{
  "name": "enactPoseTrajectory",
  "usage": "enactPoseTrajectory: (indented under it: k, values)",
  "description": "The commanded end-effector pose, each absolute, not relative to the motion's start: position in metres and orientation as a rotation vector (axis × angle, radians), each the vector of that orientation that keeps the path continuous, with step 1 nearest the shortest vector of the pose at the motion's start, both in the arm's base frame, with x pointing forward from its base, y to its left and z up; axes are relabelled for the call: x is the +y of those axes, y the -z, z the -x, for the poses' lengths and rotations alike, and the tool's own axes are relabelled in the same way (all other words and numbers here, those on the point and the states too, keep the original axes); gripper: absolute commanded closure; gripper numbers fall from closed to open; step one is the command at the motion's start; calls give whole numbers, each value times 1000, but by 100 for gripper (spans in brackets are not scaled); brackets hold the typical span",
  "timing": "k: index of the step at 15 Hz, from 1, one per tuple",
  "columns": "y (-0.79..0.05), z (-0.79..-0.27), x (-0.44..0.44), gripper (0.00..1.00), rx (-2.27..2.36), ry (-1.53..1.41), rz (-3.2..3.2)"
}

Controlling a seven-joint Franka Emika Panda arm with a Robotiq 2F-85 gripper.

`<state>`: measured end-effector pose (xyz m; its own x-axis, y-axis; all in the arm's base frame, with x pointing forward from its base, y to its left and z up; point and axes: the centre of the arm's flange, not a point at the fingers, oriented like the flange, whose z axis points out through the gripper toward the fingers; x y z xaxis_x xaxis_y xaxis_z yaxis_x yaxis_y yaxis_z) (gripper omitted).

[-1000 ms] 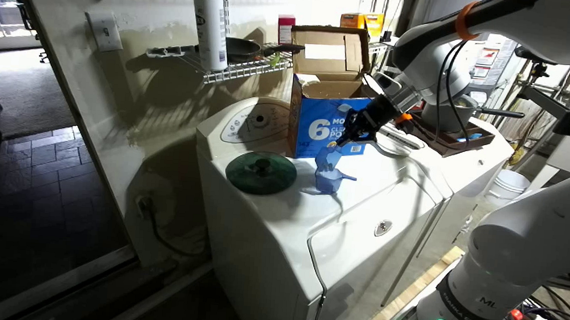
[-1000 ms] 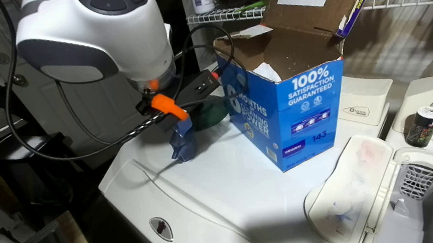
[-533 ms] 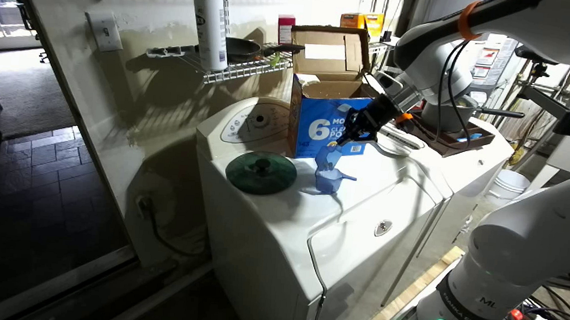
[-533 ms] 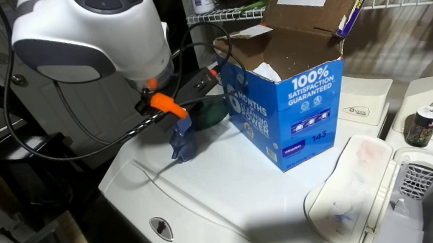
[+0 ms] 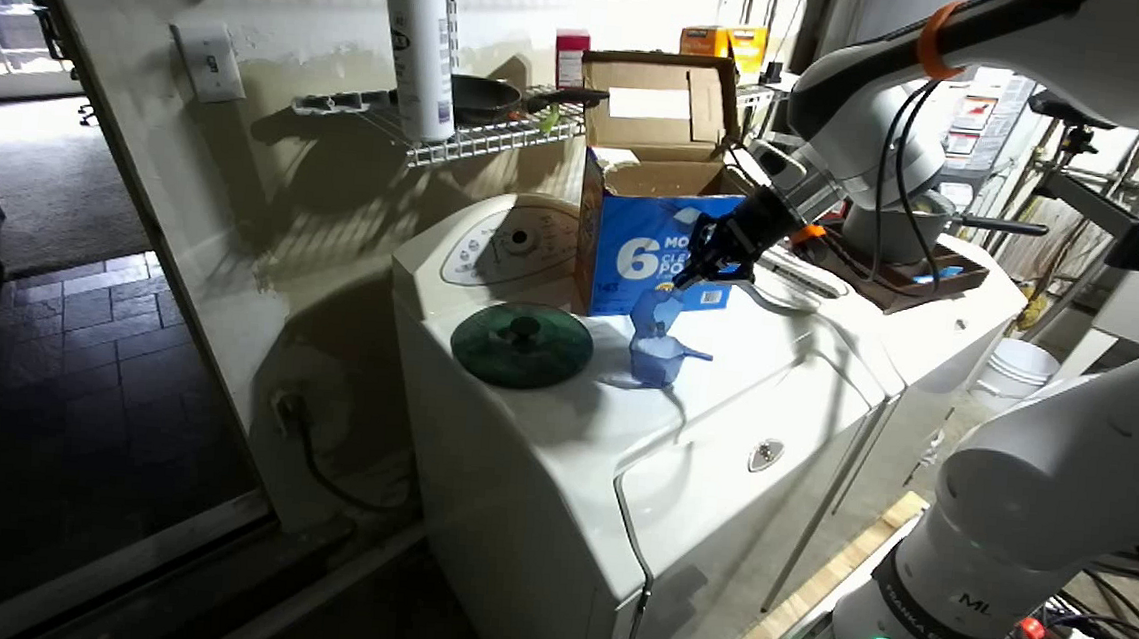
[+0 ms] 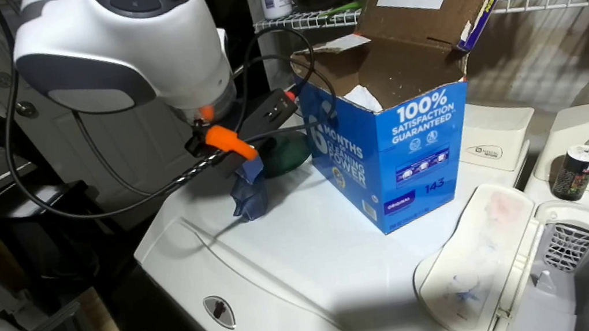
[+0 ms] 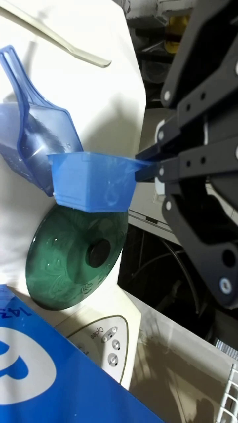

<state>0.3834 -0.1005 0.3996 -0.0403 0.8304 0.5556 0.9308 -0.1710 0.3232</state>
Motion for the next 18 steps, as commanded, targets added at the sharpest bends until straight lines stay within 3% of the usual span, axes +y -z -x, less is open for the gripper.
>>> enactPoseTrajectory:
  k: [1, 18]
  values:
    - [-399, -375, -95, 98, -1970, 1021, 2058]
    - [-406, -364, -94, 98, -2128, 1070, 1921]
